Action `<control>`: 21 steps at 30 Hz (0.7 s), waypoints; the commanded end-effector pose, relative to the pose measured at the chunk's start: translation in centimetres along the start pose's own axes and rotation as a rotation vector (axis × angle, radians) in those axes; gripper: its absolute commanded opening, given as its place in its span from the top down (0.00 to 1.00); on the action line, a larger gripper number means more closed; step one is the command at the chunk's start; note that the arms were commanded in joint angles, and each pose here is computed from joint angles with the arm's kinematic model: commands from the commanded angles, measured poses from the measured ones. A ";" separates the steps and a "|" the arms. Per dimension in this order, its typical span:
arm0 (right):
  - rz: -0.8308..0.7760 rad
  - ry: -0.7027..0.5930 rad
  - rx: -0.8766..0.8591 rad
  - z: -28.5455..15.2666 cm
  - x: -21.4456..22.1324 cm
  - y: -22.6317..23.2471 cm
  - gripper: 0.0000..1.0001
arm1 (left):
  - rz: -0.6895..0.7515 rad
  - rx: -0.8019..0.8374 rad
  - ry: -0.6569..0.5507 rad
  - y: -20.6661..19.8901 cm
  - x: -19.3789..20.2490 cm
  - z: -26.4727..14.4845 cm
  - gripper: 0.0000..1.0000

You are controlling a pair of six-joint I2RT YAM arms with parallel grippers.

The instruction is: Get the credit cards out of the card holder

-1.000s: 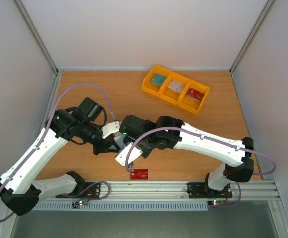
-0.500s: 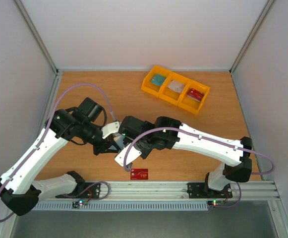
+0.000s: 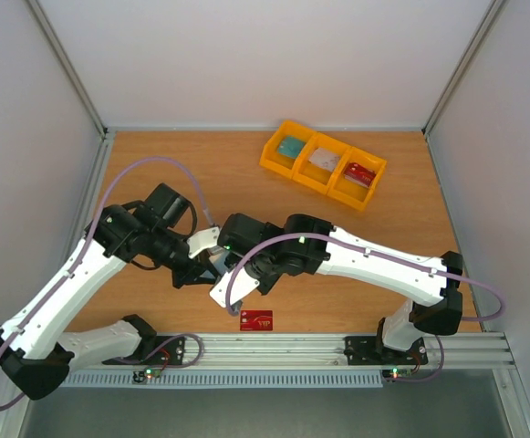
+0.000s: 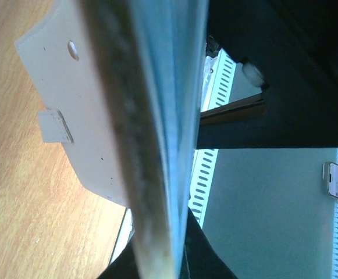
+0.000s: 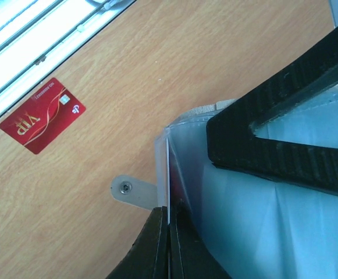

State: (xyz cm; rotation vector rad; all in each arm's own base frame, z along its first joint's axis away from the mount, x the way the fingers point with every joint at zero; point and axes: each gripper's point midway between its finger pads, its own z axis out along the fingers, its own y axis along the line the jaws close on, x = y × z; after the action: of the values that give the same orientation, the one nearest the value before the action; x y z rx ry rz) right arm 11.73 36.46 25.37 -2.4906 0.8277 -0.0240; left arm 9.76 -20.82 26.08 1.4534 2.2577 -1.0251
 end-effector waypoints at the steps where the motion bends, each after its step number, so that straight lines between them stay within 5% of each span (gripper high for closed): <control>1: 0.035 -0.049 0.093 -3.1 -0.6 -1.7 0.98 | 0.029 -0.005 -0.015 0.0 0.2 0.2 1.00; 21: 0.170 -0.149 0.082 -3.0 0.0 -1.4 0.88 | 0.029 0.059 -0.063 -1.5 -1.4 -0.5 1.00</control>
State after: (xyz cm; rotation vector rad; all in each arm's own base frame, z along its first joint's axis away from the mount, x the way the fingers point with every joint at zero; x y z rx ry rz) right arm 11.58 35.66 26.58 -2.4243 0.9361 0.1314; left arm 9.69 -21.14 26.46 1.4472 2.2197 -1.0526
